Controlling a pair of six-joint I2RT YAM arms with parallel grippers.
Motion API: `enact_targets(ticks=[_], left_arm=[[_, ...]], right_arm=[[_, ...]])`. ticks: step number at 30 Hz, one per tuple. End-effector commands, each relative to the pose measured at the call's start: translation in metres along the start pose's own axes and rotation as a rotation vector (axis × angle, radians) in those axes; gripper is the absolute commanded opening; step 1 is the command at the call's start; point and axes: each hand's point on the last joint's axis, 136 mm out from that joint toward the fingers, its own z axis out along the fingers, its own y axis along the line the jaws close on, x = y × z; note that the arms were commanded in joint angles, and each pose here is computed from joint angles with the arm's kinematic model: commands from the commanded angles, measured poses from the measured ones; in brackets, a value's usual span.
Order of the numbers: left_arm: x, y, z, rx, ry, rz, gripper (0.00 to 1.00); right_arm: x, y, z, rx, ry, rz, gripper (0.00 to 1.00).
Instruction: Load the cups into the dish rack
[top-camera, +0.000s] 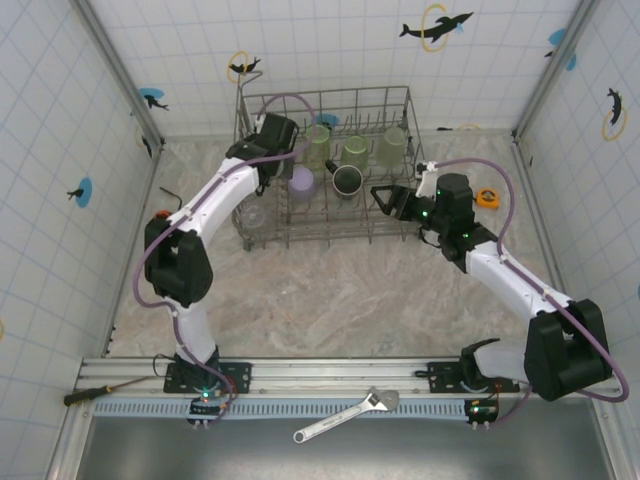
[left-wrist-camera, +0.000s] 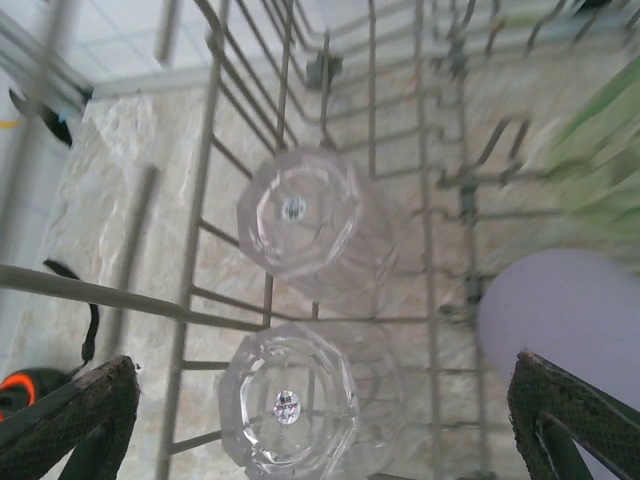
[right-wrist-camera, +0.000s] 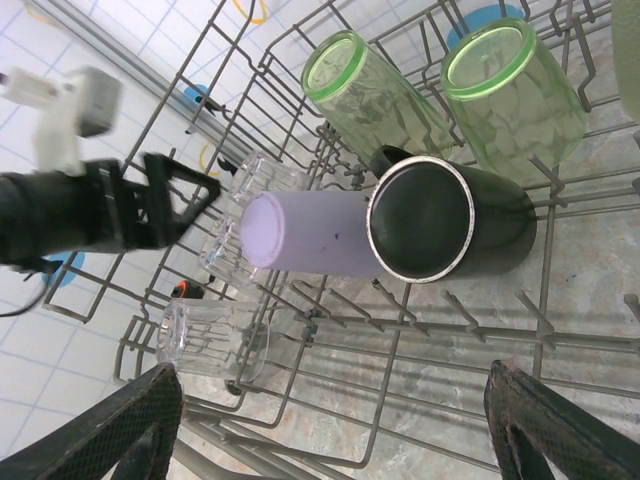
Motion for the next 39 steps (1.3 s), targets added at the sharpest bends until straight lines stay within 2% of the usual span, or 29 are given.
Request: enact_targets(ticks=[1,8,14,19,20,25,28,33,39], left_arm=[[-0.044,0.003,-0.045,0.113,-0.139,-0.113,0.97],[-0.057,0.026,-0.087,0.134,-0.267,-0.185,0.97],[-0.047,0.063,-0.11,0.055,-0.353,-0.25,0.97],[-0.029,0.084,-0.121,0.03,-0.389,-0.331,0.98],[-0.026,0.098,-0.118,0.004,-0.387,-0.359,0.97],[-0.003,0.119,-0.118,-0.063,-0.382,-0.396,0.97],[0.013,0.139,-0.119,-0.168,-0.363,-0.427,0.97],[0.038,0.163,-0.118,-0.255,-0.319,-0.453,0.97],[0.06,0.183,-0.119,-0.315,-0.288,-0.474,0.97]], right_arm=[[-0.024,0.02,-0.01,-0.026,-0.059,-0.049,0.84],[-0.034,0.021,-0.022,-0.015,-0.078,-0.071,0.88],[-0.046,0.015,-0.034,0.017,-0.095,-0.091,1.0],[-0.053,0.002,-0.044,0.055,-0.107,-0.096,0.99],[-0.052,0.005,-0.045,0.03,-0.095,-0.099,0.99],[-0.05,-0.015,-0.054,0.095,-0.074,-0.083,0.99],[-0.05,-0.028,-0.061,0.145,-0.079,-0.078,0.99],[-0.049,-0.066,-0.076,0.331,-0.114,-0.07,0.99],[-0.047,-0.094,-0.096,0.448,-0.158,-0.064,0.99]])
